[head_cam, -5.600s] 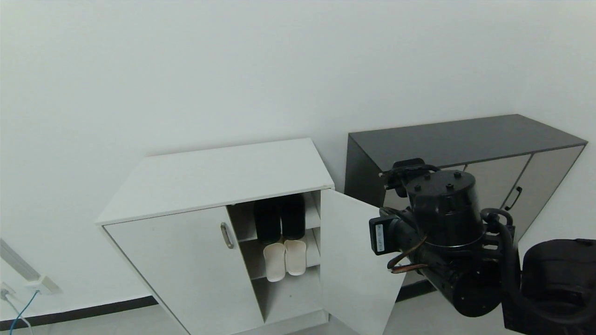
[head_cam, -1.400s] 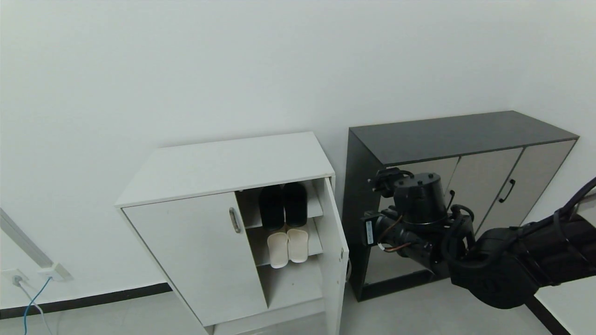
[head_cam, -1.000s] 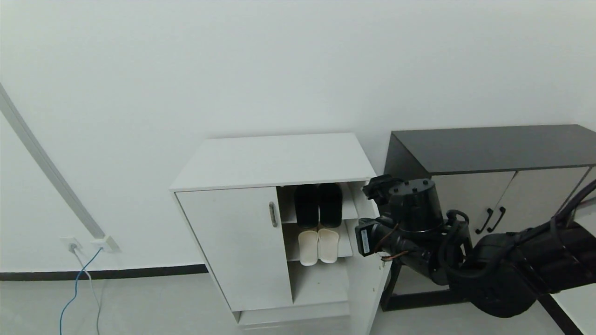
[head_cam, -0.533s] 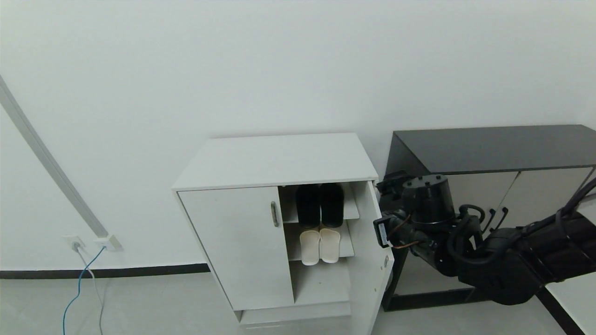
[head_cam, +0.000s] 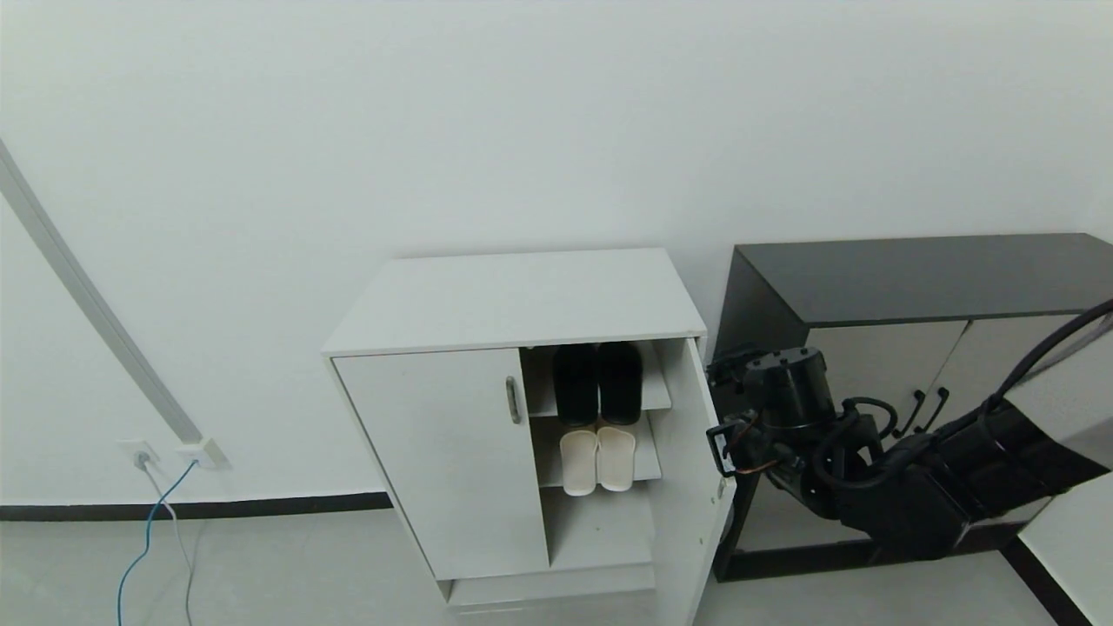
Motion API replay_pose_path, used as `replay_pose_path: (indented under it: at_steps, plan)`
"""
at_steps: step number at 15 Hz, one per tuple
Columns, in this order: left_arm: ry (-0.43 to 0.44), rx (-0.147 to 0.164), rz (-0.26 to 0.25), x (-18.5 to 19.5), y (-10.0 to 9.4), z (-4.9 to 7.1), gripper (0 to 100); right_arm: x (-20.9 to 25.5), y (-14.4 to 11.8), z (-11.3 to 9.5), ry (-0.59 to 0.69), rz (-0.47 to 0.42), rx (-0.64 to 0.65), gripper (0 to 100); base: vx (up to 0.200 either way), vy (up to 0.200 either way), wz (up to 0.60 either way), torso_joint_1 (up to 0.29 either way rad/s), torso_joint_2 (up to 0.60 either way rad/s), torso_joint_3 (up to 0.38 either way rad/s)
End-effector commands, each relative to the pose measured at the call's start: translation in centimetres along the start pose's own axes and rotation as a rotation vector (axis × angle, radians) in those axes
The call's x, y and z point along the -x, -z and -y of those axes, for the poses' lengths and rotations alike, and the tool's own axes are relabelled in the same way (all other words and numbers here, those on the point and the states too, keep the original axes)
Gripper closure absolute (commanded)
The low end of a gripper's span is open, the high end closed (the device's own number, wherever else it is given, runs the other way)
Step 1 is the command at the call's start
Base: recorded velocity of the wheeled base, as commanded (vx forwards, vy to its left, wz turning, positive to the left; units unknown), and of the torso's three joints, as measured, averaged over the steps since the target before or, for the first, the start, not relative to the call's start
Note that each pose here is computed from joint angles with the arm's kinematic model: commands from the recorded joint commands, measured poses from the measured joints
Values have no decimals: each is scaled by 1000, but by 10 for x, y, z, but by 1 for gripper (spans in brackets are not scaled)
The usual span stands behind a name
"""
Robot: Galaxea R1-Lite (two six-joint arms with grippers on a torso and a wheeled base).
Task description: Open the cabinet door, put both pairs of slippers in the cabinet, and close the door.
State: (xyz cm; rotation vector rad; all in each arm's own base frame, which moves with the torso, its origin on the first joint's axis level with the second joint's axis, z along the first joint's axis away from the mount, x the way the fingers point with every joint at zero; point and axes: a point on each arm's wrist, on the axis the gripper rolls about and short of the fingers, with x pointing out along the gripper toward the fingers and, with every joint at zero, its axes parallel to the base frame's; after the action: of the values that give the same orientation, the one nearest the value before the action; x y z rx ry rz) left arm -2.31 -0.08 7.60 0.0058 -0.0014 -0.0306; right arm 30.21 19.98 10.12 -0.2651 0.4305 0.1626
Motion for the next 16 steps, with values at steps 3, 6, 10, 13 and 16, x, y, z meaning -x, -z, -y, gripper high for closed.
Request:
replay_pose_path:
  at_steps: [3, 6, 10, 13, 16]
  plan:
    - [-1, 0, -1, 0, 0, 0, 100, 7, -1, -23, -120, 30, -41, 100, 0, 0, 0, 0, 0, 0]
    - [-1, 0, -1, 0, 0, 0, 100, 12, -4, -23, -157, 47, -61, 100, 0, 0, 0, 0, 0, 0]
    - [-1, 0, -1, 0, 0, 0, 100, 16, -6, -23, -166, 60, -56, 100, 0, 0, 0, 0, 0, 0]
    - [-1, 0, -1, 0, 0, 0, 100, 18, -4, -26, -180, 58, -56, 100, 0, 0, 400, 5, 2, 3]
    - [0, 0, -1, 0, 0, 0, 100, 21, 2, -26, -274, 84, -62, 100, 0, 0, 200, -2, 1, -1]
